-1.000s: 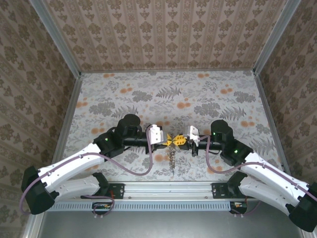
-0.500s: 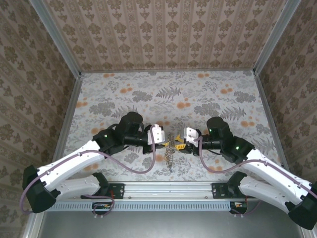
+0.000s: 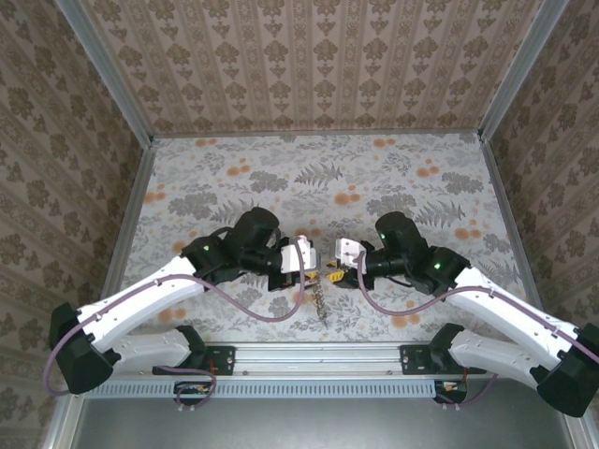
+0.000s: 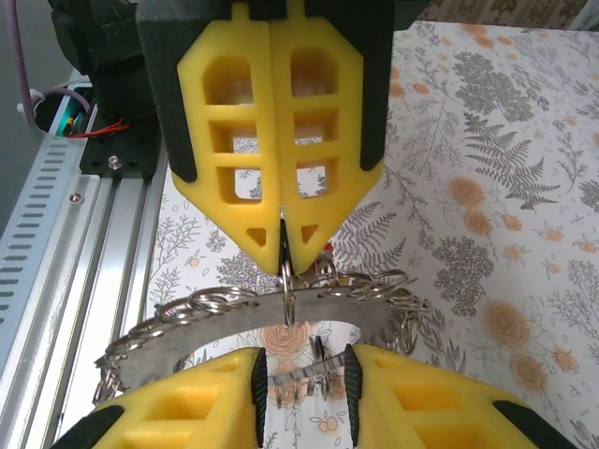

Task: Put the keys on the keyring

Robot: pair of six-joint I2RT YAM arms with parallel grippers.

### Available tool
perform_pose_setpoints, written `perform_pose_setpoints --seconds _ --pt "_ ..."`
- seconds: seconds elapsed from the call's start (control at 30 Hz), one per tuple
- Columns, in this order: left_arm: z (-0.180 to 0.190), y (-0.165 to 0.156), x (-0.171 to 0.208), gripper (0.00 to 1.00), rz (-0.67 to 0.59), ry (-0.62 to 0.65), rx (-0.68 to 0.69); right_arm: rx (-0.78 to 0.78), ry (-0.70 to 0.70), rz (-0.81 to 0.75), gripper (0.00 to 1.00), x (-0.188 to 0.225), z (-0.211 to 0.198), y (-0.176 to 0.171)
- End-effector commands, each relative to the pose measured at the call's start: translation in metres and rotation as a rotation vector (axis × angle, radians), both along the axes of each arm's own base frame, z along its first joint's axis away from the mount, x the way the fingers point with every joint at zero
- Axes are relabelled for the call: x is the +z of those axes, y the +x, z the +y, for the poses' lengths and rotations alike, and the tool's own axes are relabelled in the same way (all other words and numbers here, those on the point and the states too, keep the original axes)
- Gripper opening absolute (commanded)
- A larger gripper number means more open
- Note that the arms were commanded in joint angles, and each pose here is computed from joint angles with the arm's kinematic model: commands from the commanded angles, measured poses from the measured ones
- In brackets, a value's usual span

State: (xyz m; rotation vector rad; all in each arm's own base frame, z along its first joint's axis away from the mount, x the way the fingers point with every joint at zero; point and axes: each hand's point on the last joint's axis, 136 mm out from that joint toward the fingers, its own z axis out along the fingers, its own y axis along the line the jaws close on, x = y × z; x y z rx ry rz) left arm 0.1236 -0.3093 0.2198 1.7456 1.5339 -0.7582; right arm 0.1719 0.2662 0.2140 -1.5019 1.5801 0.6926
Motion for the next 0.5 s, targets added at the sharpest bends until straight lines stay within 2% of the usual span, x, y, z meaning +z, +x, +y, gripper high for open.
perform_pose_setpoints --seconds 0.0,0.27,0.47 --pt "-0.006 -0.001 0.025 0.0 -0.025 -0.05 -0.034 0.04 0.029 0.01 0.29 0.009 0.01 -0.005" --pt "-0.006 -0.005 0.023 0.0 0.002 -0.04 -0.051 0.053 0.025 0.009 0.23 0.005 0.019 -0.006" --pt "-0.007 -0.007 0.025 0.0 0.008 -0.049 -0.062 0.046 0.029 0.004 0.13 0.006 0.02 -0.005"
